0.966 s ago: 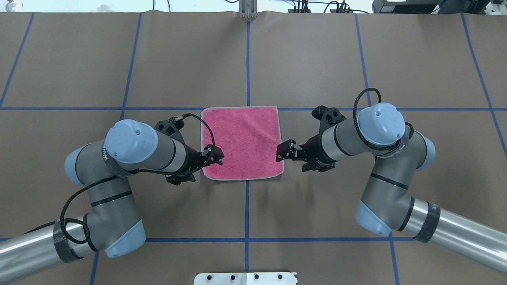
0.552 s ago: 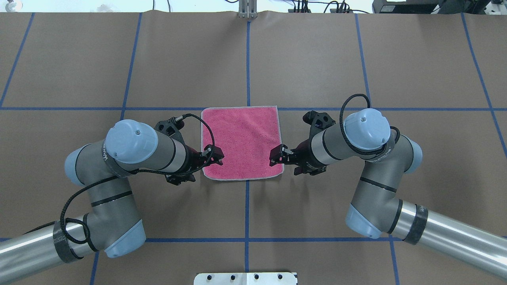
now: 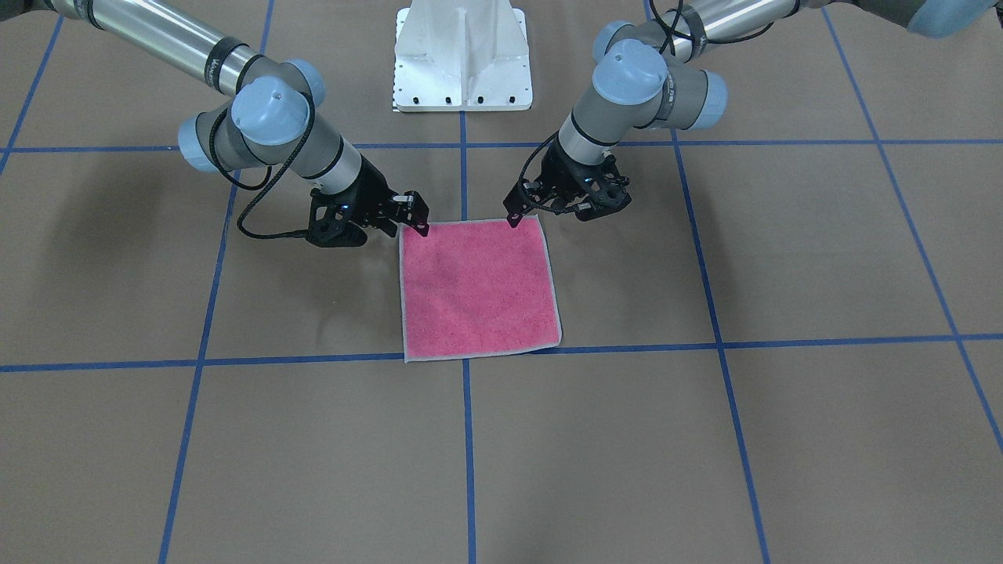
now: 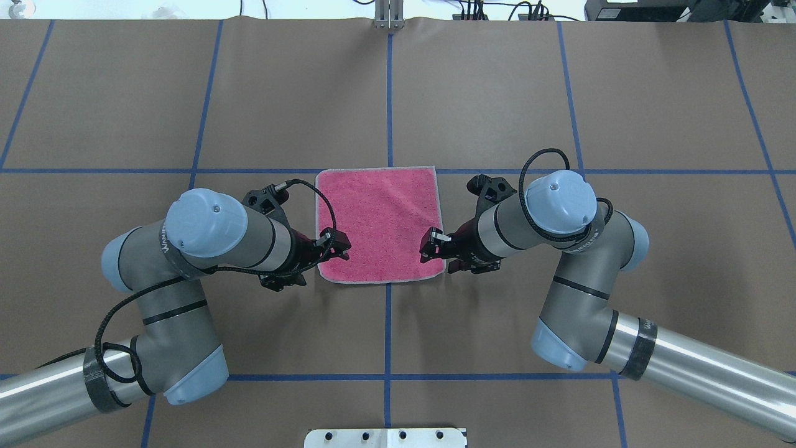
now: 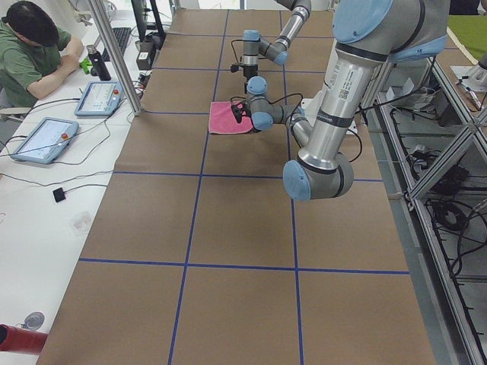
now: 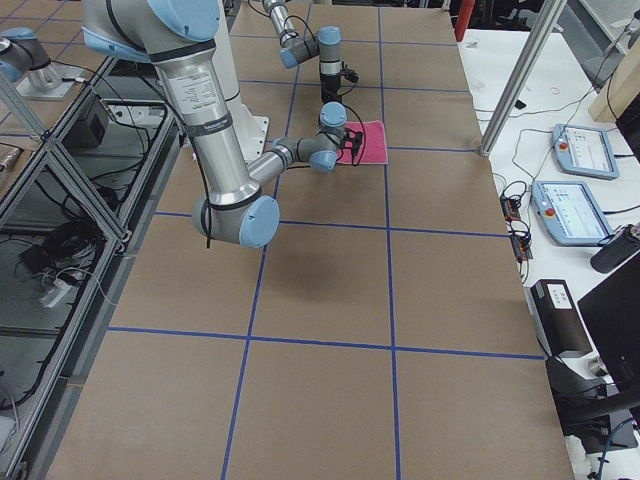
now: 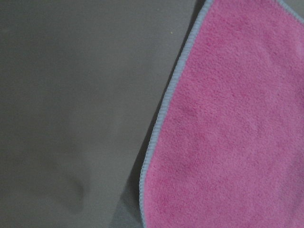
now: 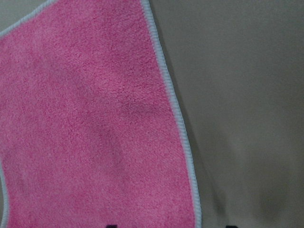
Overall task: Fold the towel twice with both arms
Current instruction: 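Lower both grippers onto the towel's side edges and close them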
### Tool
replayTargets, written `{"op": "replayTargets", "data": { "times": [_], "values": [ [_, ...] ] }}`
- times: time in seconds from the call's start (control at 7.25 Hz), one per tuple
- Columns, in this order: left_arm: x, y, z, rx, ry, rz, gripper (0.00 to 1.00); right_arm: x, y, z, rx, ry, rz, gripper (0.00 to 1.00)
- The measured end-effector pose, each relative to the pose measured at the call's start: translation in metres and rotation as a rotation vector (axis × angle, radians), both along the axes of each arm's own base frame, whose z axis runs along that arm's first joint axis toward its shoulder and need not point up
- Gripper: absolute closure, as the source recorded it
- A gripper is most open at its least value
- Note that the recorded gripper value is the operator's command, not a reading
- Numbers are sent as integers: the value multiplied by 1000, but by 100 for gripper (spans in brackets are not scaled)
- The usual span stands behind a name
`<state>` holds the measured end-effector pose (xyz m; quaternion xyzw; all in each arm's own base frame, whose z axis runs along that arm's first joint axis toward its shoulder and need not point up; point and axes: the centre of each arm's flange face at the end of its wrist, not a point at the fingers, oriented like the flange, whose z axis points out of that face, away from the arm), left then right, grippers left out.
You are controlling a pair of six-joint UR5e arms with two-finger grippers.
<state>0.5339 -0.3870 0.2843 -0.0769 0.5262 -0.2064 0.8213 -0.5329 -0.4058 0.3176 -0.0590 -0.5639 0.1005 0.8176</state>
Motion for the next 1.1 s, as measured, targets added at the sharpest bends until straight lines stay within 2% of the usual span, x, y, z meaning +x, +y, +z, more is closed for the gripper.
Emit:
{"op": "replayTargets", "data": {
  "times": [0.14, 0.28, 0.97, 1.1],
  "values": [
    [0, 0, 0, 0, 0, 0, 3, 1, 0, 2, -2, 0, 1, 74],
    [1, 0, 0, 0, 0, 0, 2, 2, 0, 4, -2, 0, 1, 80],
    [4, 1, 0, -2, -2, 4, 3, 6, 0, 4, 0, -4, 3, 90],
    [8, 0, -1, -2, -1, 5, 12, 6, 0, 4, 0, -5, 3, 90]
  ]
}}
